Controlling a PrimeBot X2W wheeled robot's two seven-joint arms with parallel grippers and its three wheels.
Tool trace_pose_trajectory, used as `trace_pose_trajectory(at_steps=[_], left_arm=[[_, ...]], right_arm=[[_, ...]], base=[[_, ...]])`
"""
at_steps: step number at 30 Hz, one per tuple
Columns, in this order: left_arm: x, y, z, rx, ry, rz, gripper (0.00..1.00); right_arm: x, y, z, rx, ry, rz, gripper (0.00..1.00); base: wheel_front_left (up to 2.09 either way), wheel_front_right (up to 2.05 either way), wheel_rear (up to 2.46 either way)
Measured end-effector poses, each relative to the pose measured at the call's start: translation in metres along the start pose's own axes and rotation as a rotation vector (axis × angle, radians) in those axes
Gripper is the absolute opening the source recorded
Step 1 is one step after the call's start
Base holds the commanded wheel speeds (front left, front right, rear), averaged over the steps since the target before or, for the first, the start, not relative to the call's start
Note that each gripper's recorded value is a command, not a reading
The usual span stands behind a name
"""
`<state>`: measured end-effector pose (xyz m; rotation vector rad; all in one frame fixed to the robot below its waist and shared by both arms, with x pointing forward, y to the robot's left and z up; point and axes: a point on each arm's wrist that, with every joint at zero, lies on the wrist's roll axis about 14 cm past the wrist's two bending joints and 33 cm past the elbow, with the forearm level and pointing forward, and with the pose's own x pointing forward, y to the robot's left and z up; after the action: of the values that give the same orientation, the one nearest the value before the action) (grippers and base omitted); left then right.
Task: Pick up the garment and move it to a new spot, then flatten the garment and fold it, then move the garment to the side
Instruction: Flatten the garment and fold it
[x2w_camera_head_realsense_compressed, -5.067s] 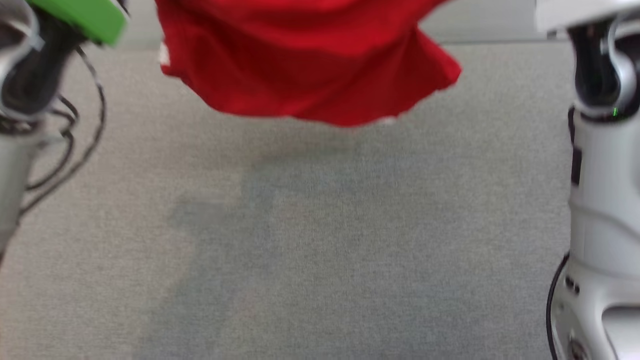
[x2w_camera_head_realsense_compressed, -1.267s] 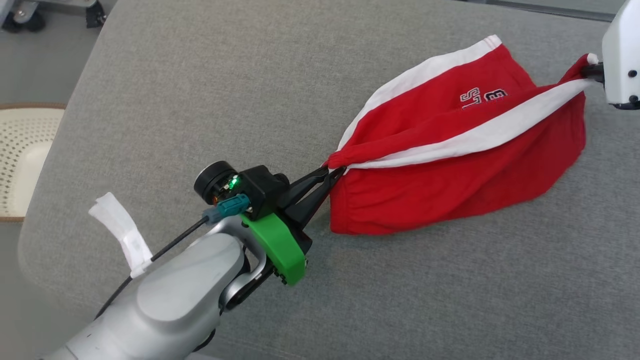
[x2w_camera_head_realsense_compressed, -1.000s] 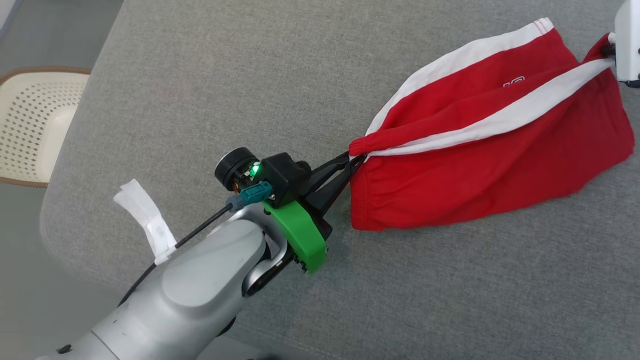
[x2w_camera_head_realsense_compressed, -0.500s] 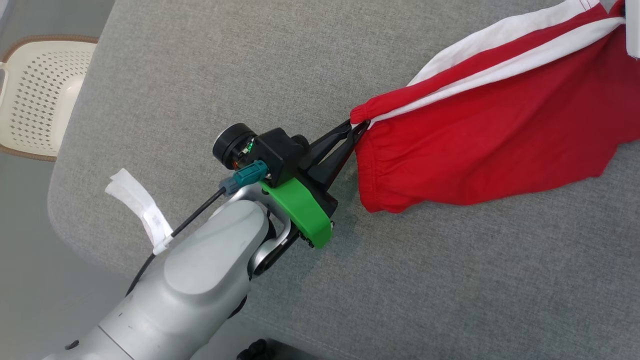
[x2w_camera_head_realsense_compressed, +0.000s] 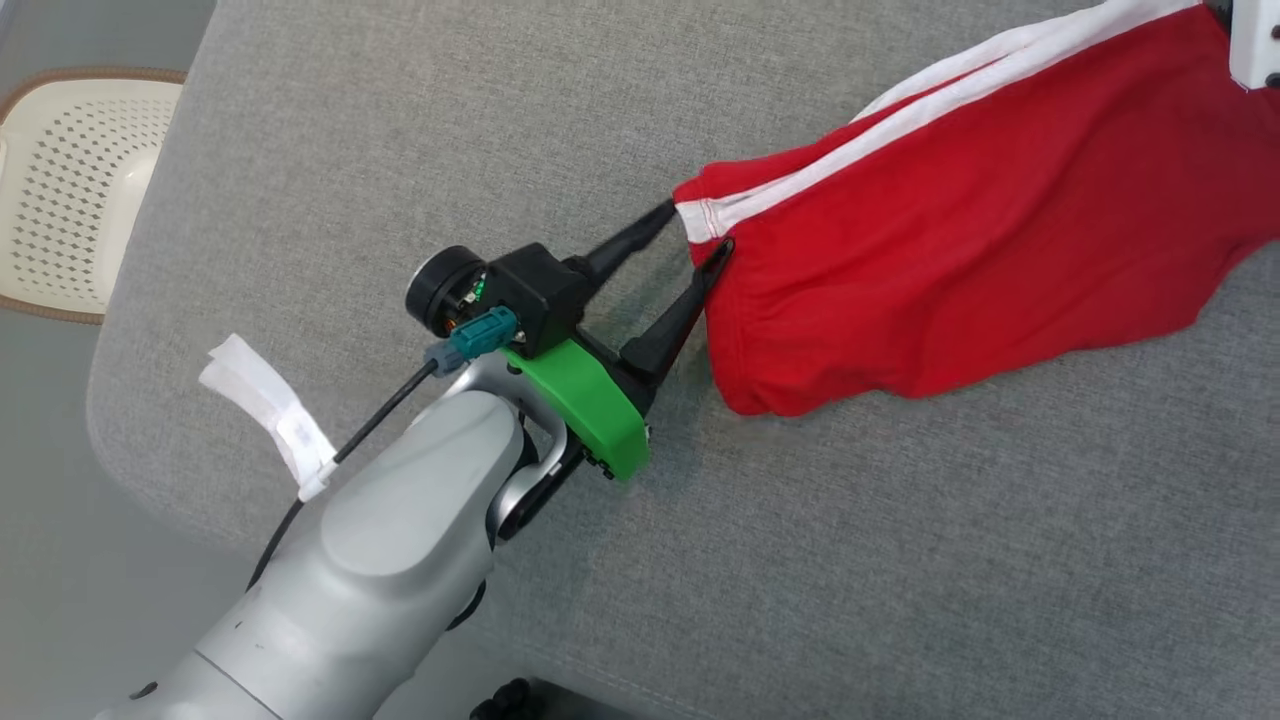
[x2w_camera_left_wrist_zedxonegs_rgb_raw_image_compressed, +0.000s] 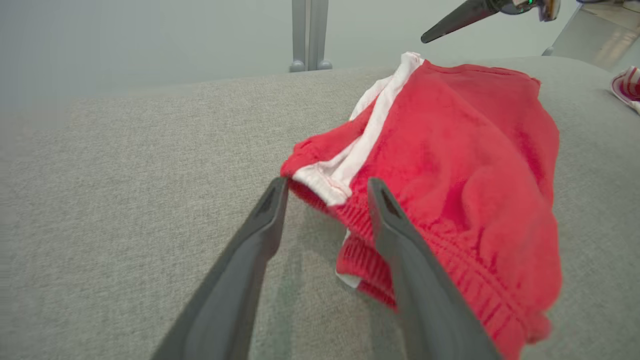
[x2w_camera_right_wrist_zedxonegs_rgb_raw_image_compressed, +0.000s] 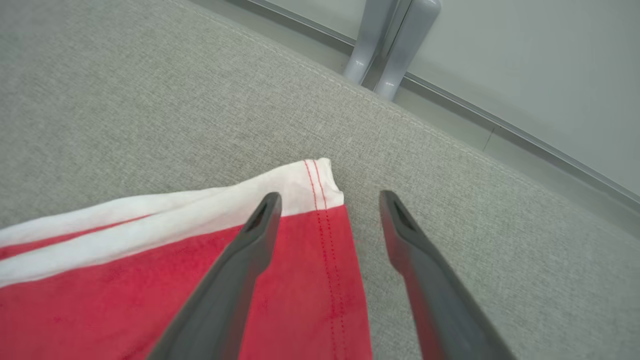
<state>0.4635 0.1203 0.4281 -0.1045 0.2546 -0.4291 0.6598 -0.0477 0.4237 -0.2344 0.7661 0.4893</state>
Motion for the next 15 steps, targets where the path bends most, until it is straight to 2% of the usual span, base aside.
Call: trace_pose_trajectory(at_steps=[4, 9, 12, 15], left_arm=[[-0.001, 0.011, 0.007, 0.039, -0.015, 0.03, 1.0], [-0.009, 0.026, 0.021, 0.015, -0.068, 0.112, 1.0], [-0.015, 0.038, 0.04, 0.037, -0.126, 0.172, 1.0], [-0.023, 0.038, 0.066, 0.12, -0.203, 0.188, 1.0]], right_arm=[[-0.008, -0.005, 0.006, -0.021, -0.049, -0.019, 1.0], [-0.023, -0.002, 0.015, -0.025, -0.182, -0.017, 1.0], [-0.035, 0.007, 0.021, -0.005, -0.3, 0.007, 1.0], [-0.054, 0.019, 0.031, 0.05, -0.45, 0.042, 1.0]], base=[[0.0, 0.0, 0.0], [0.0, 0.0, 0.0], [0.0, 0.0, 0.0], [0.0, 0.0, 0.0]])
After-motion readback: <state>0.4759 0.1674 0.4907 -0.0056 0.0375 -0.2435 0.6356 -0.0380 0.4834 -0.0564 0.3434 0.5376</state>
